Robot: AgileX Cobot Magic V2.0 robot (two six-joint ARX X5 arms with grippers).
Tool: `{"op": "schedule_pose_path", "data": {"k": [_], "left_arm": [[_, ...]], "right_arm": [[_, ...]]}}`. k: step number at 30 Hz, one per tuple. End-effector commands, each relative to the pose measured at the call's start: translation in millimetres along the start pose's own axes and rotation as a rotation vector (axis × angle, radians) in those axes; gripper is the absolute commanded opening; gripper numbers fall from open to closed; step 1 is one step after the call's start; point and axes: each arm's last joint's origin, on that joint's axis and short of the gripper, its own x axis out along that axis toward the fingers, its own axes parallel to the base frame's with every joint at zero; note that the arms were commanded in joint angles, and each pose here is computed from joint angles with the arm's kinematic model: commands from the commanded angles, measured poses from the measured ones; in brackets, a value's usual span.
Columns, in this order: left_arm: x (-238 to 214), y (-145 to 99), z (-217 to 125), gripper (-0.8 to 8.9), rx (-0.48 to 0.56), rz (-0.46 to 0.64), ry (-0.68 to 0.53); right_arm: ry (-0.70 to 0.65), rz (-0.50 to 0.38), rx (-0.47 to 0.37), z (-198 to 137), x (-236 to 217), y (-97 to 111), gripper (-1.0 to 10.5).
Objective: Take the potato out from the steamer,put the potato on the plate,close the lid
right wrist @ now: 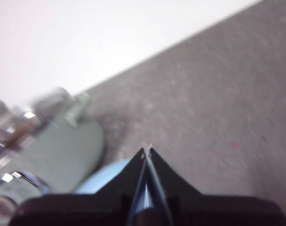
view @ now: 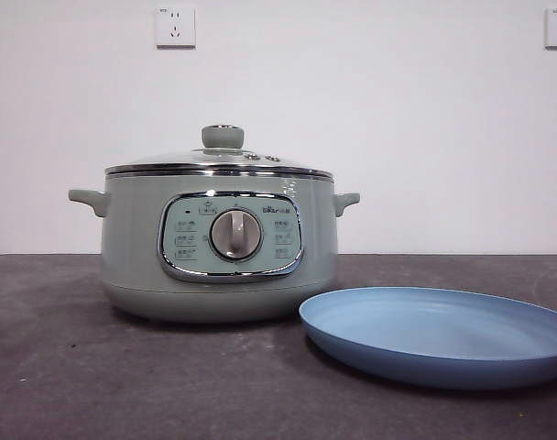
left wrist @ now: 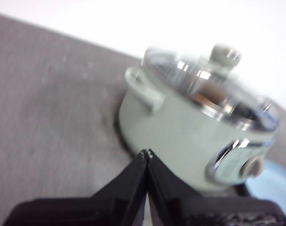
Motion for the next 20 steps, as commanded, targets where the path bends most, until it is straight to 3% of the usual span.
{"op": "schedule_pose_path", "data": {"k": [1,4,12,20], "left_arm": [[-6.3,-7.6,14.9,-0.08,-0.009,-0.011,-0.024],[-12.5,-16.3,30.6,-0.08,-0.007,-0.028,-0.001],[-17.1,-41.2,79.9,-0.09,0.078,-0.163,0.148],[-11.3,-60.0,122.2,-0.09,0.157,-0.340,0.320]], "right_arm": [[-0.028,0.019,0.011,15.4,-3.9,8.6,-0.1],[-0.005,0.015,0.010,32.3,-7.4,17.6,-0.1],[0.238,0.130,-0.133,85.9,-9.8,49.9,-0.1],[0.470,0.321,-0.234,139.0,-3.9,83.6,-0.1]]}}
